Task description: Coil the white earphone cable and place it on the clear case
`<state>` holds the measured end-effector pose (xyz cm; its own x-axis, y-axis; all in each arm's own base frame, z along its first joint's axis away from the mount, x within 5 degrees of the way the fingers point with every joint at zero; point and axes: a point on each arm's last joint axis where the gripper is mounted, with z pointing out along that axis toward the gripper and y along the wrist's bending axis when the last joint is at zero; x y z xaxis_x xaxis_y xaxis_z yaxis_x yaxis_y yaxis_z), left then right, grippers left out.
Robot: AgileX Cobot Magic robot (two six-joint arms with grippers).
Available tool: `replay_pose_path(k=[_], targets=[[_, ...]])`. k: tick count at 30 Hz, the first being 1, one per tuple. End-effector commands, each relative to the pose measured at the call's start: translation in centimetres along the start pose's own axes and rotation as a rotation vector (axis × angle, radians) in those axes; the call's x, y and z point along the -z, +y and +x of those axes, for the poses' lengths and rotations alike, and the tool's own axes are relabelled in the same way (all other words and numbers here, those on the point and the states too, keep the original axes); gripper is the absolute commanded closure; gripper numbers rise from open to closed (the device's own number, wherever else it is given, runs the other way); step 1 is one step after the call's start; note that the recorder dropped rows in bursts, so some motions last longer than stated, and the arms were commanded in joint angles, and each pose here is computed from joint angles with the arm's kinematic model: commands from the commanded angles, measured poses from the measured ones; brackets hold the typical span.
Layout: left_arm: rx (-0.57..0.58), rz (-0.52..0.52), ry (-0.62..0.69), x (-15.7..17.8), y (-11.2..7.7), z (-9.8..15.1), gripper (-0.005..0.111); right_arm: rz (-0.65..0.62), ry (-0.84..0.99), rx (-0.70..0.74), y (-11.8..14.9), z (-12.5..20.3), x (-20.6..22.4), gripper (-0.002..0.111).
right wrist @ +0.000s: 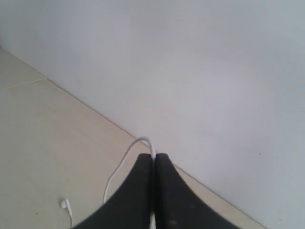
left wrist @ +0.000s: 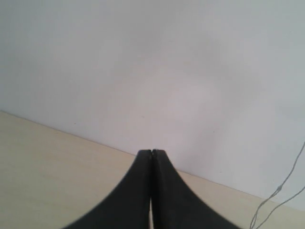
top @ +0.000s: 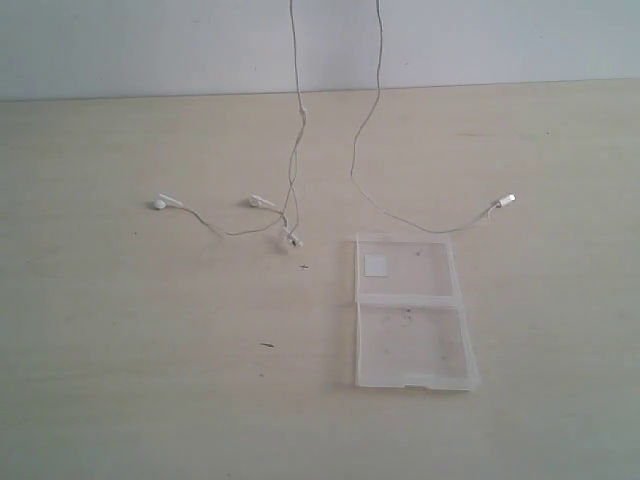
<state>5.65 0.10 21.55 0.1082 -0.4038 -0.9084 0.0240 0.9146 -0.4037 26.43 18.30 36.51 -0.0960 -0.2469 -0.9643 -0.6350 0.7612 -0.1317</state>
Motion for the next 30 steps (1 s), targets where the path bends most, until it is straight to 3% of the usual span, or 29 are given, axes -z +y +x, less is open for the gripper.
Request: replay_pose_path(k=[1, 12, 18, 24, 26, 30], targets=[[-0.077, 0.029, -0.029, 0.1, -0.2, -0.2, 0.107, -0.027, -0.041, 0.018, 0.0, -1.9, 0.6, 0.108], [-0.122, 0.085, -0.104, 0.1, -0.8, -0.9, 0.107, -0.078, -0.063, 0.044, -0.4, -5.0, 1.6, 0.108], [-0.089, 0.162, -0.167, -0.4, -1.6, -1.6, 0.107, 0.003, 0.039, 0.036, -2.5, -4.4, 2.3, 0.108], [-0.037, 0.196, -0.060, -3.6, -1.9, -0.9, 0.107, -0.024, 0.006, 0.003, -2.3, -6.7, 4.3, 0.108], [-0.040, 0.244, -0.047, -4.9, -2.5, -1.2, 0.107, -0.047, 0.023, 0.007, -2.1, -6.9, 4.9, 0.108], [-0.086, 0.472, 0.033, -7.4, -4.5, -0.5, 0.107, -0.060, 0.041, -0.009, -1.9, -6.8, 5.0, 0.108]])
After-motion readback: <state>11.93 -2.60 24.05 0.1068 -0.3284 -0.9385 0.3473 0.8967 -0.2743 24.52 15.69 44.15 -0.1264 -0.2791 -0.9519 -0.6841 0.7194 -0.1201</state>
